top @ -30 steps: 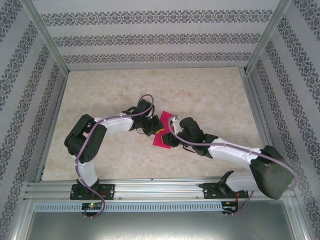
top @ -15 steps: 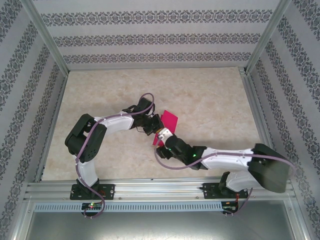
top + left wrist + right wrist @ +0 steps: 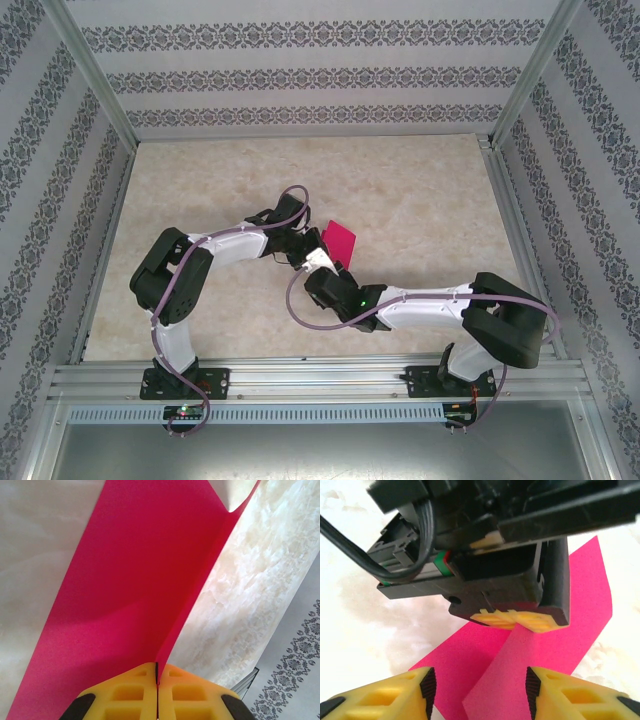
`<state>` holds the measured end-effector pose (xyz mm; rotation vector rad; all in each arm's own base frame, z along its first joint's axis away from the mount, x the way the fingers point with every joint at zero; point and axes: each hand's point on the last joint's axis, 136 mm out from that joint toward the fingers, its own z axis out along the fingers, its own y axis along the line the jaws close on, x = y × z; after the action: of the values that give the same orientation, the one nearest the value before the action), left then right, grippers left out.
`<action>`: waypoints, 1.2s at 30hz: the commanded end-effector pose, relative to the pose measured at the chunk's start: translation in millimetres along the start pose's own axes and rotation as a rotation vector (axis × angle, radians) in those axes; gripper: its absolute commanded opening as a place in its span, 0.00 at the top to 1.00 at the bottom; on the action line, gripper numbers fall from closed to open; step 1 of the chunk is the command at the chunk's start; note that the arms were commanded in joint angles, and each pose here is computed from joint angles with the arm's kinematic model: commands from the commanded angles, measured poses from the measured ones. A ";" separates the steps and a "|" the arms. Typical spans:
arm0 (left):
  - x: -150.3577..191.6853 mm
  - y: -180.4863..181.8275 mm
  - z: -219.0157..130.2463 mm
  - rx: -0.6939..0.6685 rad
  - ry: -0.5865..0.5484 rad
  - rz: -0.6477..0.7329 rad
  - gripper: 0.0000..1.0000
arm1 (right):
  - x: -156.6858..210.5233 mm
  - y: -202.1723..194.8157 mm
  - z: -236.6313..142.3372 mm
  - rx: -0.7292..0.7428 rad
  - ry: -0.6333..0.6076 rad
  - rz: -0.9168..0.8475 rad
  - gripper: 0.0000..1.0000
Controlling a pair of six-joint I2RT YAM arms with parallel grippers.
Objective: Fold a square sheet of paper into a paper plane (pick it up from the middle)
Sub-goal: Fold the triangle a second time at the center of the table.
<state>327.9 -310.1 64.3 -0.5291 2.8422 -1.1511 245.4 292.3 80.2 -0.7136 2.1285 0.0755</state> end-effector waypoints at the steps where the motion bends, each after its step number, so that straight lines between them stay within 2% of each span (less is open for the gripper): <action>1: -3.0 3.7 0.6 -0.017 0.015 0.012 0.92 | 3.2 -1.7 -4.5 0.018 0.006 0.005 0.56; 13: -4.2 6.3 -2.7 -0.045 0.004 0.025 0.89 | -3.4 -5.9 -11.8 -0.021 0.002 0.055 0.90; 18: -4.7 5.2 -4.2 -0.050 0.002 0.036 0.88 | 1.4 -8.8 -11.8 -0.063 0.024 0.092 1.00; 20: -4.8 4.8 -5.8 -0.054 -0.001 0.041 0.85 | 2.7 -9.6 -11.4 -0.092 0.025 0.120 1.00; 23: -5.5 5.7 -10.6 -0.071 -0.015 0.051 0.74 | 2.7 -10.8 -10.7 -0.156 0.014 0.192 1.00; 25: -6.0 6.7 -14.6 -0.084 -0.029 0.062 0.73 | 2.7 -12.3 -10.5 -0.199 0.010 0.242 1.00; 27: -7.2 11.7 -20.1 -0.114 -0.051 0.065 0.60 | 1.7 -12.9 -10.1 -0.278 0.007 0.315 1.00; 28: -7.2 13.8 -22.3 -0.125 -0.059 0.067 0.57 | 1.4 -13.6 -9.5 -0.311 0.007 0.356 1.00; 31: -6.2 21.5 -29.2 -0.150 -0.087 0.064 0.56 | 1.8 -18.7 -7.5 -0.402 0.012 0.467 1.00; 36: 3.6 33.1 -35.7 -0.152 -0.100 0.072 0.57 | 6.3 -27.7 -2.6 -0.455 0.039 0.548 1.00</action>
<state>317.1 -279.0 69.4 -0.4761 2.8486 -0.9326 261.6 251.2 71.8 -0.3674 2.3279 0.6714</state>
